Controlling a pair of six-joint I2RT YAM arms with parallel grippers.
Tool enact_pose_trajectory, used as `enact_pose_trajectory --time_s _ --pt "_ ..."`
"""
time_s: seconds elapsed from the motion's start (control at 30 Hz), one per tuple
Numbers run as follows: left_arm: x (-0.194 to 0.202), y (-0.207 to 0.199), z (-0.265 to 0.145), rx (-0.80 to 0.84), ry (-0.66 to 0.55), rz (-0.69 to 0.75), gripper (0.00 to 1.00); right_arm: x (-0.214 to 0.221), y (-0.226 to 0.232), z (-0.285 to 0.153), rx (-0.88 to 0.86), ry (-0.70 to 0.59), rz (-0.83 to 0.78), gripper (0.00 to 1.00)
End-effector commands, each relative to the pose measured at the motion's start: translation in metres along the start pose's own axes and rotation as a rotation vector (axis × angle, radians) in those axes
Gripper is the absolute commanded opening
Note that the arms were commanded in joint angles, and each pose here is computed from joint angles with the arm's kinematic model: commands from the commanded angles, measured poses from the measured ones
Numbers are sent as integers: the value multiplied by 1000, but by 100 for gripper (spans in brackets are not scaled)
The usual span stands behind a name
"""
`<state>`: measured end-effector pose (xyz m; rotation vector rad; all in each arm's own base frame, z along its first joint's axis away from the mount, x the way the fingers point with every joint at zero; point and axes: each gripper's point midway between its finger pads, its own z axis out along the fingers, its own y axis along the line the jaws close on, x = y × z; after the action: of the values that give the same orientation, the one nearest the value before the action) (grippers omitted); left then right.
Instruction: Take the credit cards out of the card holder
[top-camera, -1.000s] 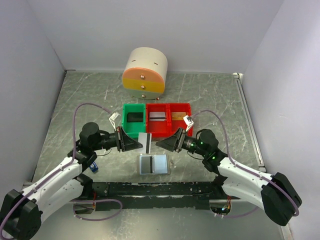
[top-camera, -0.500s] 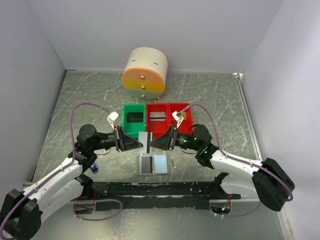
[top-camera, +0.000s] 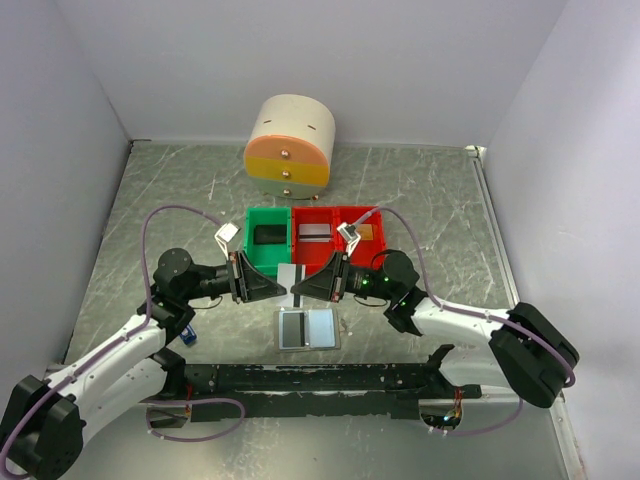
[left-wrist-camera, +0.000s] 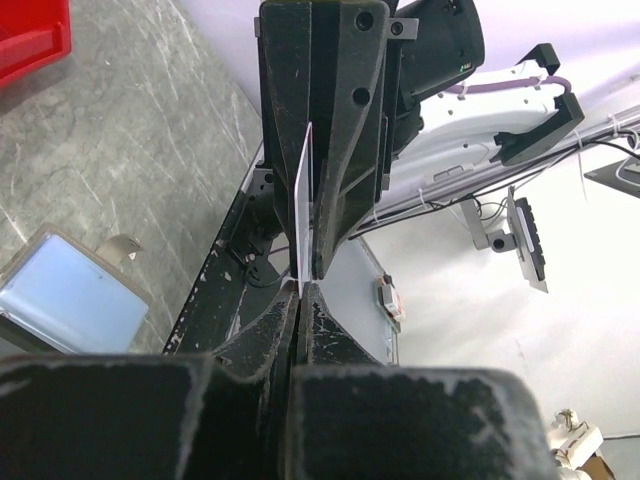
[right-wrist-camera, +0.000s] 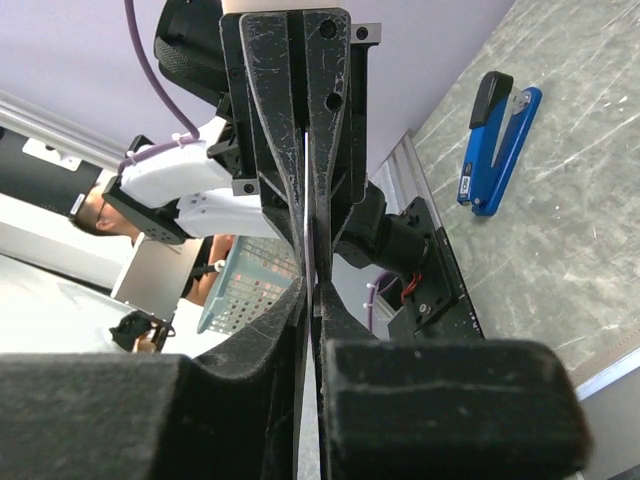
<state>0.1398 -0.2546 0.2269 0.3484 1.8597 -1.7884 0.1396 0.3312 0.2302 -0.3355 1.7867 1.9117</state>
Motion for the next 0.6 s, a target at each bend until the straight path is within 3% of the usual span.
enact_pose_trajectory --time_s 0.0,0.07,0.43,0.57 --pt "-1 -3 0 34 -1 22 7 -7 23 2 -90 -15 -39 4" --pt "-3 -4 1 41 -8 23 7 -8 22 1 -77 -18 -37 0" --pt "-1 -7 1 61 -3 16 7 -9 21 -2 -65 -45 -15 0" --pt "-2 -8 0 65 -8 13 7 -9 25 -3 -88 -48 -17 7"
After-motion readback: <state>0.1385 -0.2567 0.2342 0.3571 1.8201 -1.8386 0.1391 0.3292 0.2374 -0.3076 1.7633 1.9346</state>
